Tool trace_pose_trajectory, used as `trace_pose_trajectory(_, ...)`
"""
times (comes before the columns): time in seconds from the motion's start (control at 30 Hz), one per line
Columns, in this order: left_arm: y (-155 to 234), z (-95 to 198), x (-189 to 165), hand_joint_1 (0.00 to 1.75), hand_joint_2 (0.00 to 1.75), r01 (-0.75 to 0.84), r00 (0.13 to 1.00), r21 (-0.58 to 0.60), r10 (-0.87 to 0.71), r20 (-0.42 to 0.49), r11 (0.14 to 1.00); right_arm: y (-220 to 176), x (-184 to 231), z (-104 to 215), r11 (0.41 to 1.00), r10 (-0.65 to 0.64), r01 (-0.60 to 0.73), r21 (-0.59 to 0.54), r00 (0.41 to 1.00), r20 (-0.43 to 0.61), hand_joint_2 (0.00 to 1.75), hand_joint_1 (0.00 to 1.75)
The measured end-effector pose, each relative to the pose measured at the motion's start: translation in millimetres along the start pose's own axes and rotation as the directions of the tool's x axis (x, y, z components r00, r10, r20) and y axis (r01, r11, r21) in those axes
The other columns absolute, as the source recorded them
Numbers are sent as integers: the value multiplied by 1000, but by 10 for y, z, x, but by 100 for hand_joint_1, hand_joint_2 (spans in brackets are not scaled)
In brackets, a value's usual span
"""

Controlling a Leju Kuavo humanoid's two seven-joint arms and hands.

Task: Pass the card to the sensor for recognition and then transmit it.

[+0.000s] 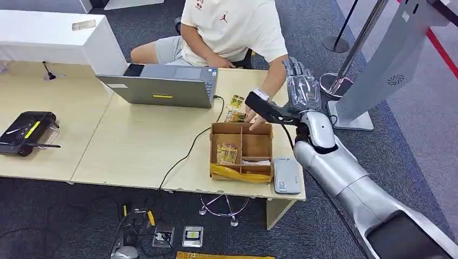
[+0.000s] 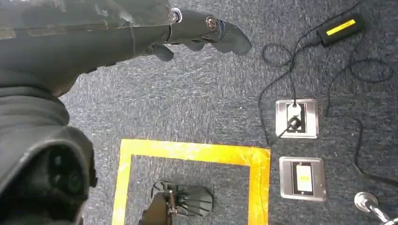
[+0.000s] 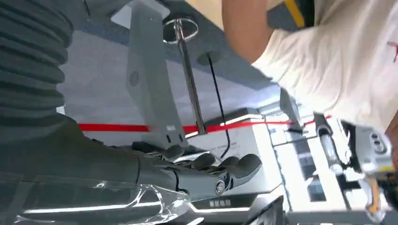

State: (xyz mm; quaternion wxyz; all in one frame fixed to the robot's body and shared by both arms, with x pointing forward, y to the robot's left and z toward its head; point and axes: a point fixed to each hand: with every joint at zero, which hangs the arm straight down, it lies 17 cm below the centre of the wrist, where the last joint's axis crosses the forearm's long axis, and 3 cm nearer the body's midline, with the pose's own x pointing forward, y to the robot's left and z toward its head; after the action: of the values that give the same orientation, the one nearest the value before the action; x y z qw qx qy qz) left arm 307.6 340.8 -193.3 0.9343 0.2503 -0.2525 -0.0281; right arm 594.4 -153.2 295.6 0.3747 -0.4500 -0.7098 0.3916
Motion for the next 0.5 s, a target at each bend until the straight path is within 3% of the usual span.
trace_pose_trajectory(0.1, 15, -1, -31, 0, 0, 0, 1000, 9, 0, -2, 1000, -128, -156, 169, 996, 43, -43, -76, 999, -4, 175, 0)
trace_pose_trajectory(0.27, 68, -3, -158, 0, 0, -21, 1000, 38, 21, -14, 999, -330, -578, 746, 950, 207, -214, -228, 977, -54, 175, 0)
trace_pose_trajectory(0.5, 155, -6, -371, 0, 0, -77, 996, 78, 79, -32, 994, -701, -1210, 1300, 890, 313, -350, -293, 935, -166, 175, 0)
